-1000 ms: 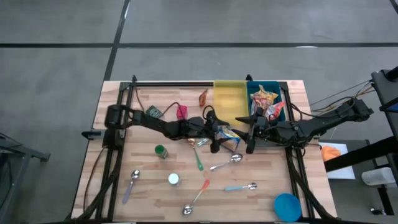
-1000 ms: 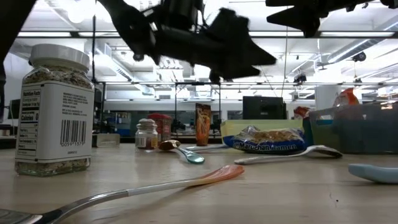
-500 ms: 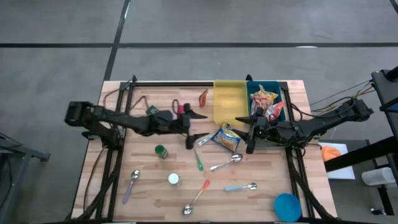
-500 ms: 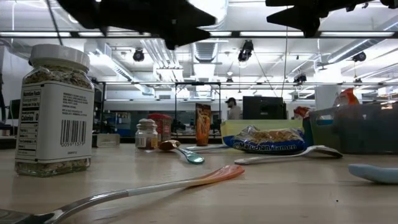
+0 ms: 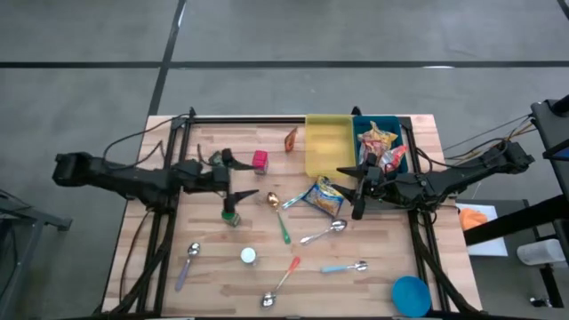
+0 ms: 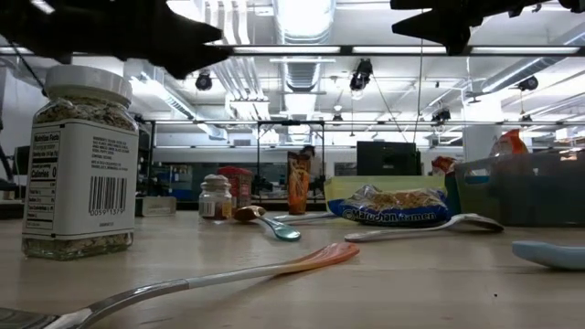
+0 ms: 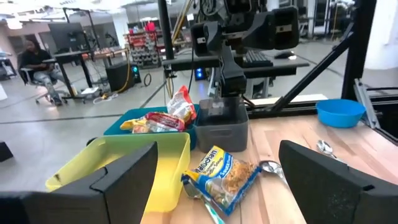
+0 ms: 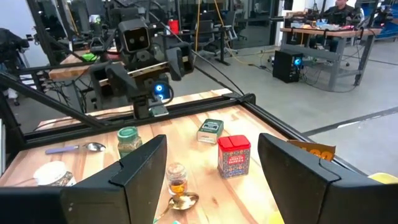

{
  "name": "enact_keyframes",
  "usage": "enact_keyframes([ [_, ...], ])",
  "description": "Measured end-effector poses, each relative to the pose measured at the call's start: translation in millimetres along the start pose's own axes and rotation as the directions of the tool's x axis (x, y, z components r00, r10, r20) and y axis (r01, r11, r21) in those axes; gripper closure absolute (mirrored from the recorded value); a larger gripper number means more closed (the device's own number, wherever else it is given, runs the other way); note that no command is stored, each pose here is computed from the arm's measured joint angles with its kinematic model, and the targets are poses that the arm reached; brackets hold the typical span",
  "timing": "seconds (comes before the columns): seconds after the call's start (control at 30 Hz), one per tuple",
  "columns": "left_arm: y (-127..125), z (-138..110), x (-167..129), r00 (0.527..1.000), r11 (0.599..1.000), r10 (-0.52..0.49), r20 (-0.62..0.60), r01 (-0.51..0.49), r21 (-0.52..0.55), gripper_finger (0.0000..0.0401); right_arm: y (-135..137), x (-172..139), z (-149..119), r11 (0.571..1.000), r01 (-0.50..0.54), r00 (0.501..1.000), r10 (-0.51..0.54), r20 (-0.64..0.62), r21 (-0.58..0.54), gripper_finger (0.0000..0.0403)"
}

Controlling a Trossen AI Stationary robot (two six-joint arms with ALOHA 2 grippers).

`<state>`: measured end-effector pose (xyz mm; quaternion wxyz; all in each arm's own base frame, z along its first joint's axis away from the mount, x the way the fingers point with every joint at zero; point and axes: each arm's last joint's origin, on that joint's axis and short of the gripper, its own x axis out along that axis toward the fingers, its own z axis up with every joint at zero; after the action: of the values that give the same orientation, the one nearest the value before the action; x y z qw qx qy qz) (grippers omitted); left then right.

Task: Pick & Place Food Item
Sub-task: Put the blue noodle pack into the blue bin

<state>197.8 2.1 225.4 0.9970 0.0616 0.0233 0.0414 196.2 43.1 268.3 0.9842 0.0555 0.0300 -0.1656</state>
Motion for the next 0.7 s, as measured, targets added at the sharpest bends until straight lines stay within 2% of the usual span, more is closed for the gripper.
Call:
enact_keyframes([
  [0.17,4,8,-24,0.997,1.000,0.018,0.080,-0.017,-0.007,0.0061,0,0,0,1.000,0.000,1.000,0.000,0.000,0.000,0.0151],
  [0.37,8,20,-45,0.998,0.998,0.049,-0.037,-0.050,-0.026,0.0061,0,0,0,1.000,0.000,1.000,0.000,0.000,0.000,0.0151],
  [0.53,9,25,-50,0.998,0.998,0.054,-0.028,-0.055,-0.033,0.0061,0,0,0,1.000,0.000,1.000,0.000,0.000,0.000,0.0151],
  [0.7,10,20,-54,0.996,0.996,0.084,-0.029,-0.084,-0.013,0.0061,0,0,0,1.000,0.000,1.000,0.000,0.000,0.000,0.0151],
])
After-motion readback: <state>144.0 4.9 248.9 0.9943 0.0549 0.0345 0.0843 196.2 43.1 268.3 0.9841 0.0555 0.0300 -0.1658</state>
